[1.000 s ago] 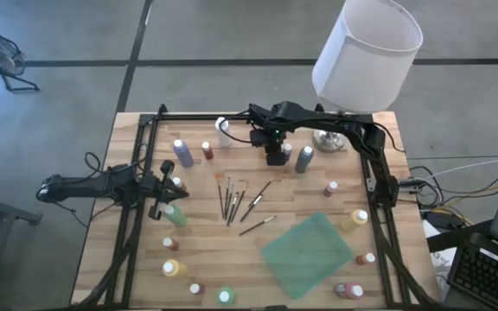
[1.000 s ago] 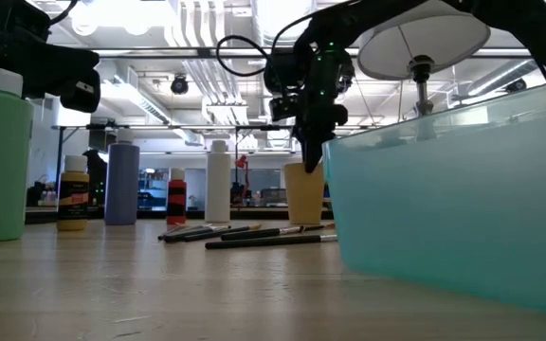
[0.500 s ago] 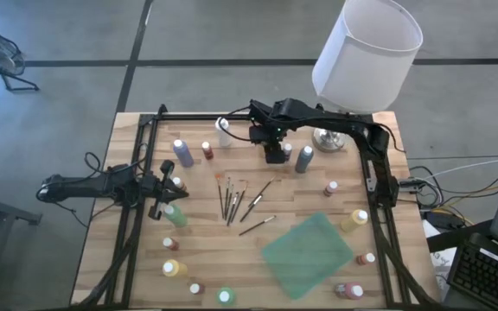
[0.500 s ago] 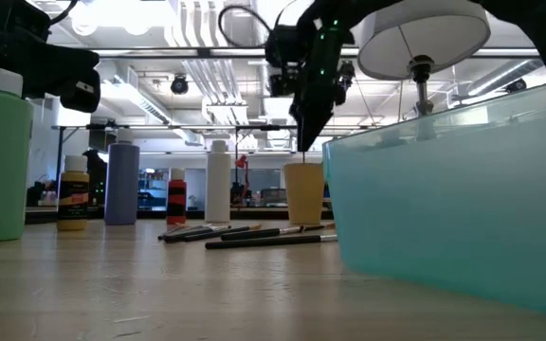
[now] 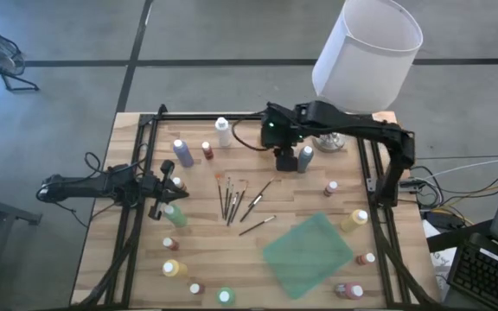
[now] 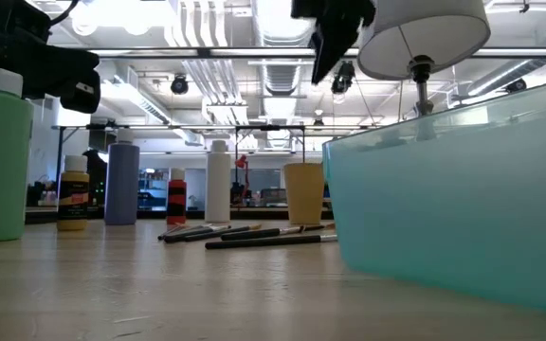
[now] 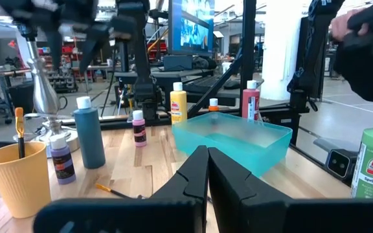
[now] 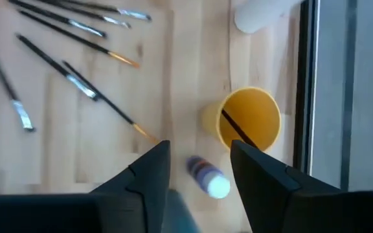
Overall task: Pick & Place Paint Supplies
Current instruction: Put the gold paintbrush into the yellow cup
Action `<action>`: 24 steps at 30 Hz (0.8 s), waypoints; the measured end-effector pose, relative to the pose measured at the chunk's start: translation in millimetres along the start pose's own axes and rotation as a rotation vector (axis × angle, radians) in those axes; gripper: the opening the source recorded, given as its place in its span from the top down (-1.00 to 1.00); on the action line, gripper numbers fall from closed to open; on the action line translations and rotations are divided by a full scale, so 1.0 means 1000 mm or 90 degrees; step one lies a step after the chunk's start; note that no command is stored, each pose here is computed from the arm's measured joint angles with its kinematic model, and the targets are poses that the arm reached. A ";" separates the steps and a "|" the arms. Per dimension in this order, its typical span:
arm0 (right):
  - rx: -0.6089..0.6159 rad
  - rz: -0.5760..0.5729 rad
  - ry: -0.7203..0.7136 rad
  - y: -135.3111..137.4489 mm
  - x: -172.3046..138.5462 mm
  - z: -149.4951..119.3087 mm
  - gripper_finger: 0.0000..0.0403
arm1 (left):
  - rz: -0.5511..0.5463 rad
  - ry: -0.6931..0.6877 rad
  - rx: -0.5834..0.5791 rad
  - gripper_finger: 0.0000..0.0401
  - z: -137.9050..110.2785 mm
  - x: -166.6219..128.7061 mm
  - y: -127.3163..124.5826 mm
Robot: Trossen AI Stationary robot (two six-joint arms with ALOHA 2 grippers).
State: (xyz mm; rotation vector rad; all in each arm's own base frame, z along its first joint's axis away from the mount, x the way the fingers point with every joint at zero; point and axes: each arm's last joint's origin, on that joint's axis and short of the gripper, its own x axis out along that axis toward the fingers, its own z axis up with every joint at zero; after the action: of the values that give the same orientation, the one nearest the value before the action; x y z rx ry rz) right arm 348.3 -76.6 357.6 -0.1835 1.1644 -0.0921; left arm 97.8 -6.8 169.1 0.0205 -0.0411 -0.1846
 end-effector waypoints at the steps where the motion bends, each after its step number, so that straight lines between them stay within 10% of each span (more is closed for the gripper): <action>1: 0.003 0.001 -0.009 0.005 -0.007 -0.001 0.26 | 0.000 0.000 0.000 0.93 0.000 0.000 0.000; 13: -0.031 0.040 -0.055 0.059 -0.040 0.001 0.43 | 0.000 0.001 0.000 0.93 0.000 0.000 0.000; 24: -0.069 0.060 0.036 0.079 0.016 -0.015 0.60 | 0.000 0.003 0.000 0.93 -0.001 0.000 0.000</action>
State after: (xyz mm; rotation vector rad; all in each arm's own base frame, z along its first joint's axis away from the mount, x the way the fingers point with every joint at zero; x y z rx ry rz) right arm 339.2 -3.2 322.6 -0.2218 1.2337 0.0497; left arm 97.8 -6.8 168.5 0.0203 -0.0356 -0.1846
